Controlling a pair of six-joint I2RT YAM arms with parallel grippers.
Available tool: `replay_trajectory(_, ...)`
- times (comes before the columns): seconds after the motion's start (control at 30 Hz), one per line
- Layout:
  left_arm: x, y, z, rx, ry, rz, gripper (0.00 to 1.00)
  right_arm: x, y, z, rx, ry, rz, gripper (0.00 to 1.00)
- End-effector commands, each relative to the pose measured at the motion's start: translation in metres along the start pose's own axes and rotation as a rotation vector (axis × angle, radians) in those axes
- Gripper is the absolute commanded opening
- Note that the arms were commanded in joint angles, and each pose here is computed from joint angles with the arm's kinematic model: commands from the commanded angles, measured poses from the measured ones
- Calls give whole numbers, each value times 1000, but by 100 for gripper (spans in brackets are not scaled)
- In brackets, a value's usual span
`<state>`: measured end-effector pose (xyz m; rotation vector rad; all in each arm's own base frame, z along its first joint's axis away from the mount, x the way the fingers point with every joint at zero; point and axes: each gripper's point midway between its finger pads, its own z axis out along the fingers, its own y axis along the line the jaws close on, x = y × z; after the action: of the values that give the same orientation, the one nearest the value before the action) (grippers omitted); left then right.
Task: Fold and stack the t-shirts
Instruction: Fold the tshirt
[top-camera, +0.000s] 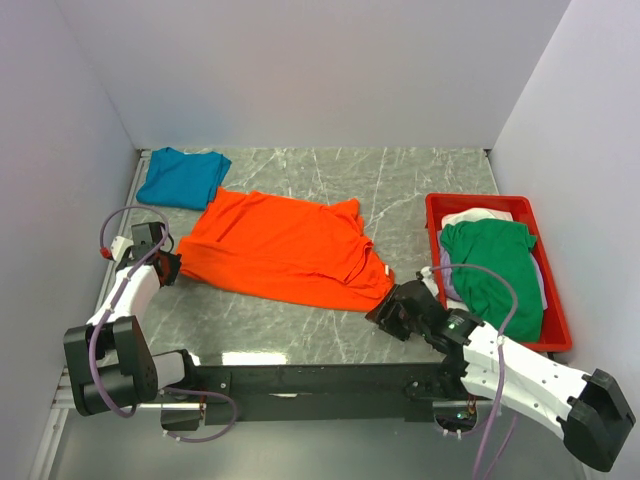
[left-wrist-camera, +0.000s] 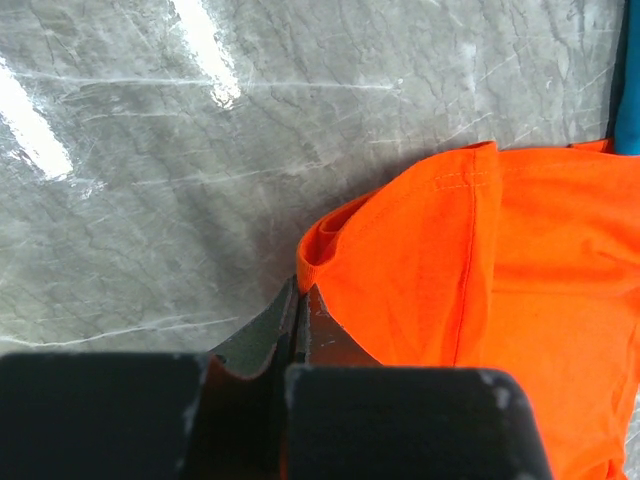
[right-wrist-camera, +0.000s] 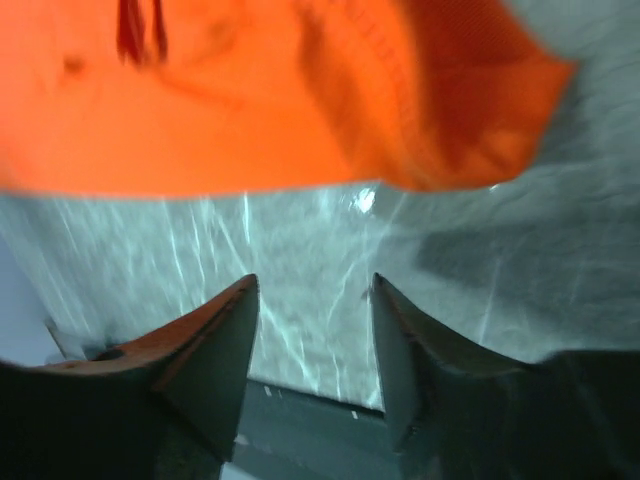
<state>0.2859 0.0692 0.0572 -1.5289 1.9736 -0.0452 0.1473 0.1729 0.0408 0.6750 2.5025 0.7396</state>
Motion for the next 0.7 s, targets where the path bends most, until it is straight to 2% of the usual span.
replay_trajectory(0.0, -3, -8, -3, 46, -8, 2, 1, -25, -11, 6, 48, -154, 103, 58)
replay_trajectory(0.2, -3, -8, -2, 45, -3, 5, 1, -46, -33, 8, 142, -260, 122, 63)
replay_trajectory(0.47, -3, -10, -1, 52, -2, 7, 1, -71, -43, 19, 190, -302, 104, 61)
replay_trajectory(0.6, -6, -13, -3, 57, -11, 12, 1, -75, -37, 27, 190, -284, 84, 56)
replay_trajectory(0.67, -9, -16, -4, 62, -17, 23, 1, -77, -32, 28, 175, -275, 63, 48)
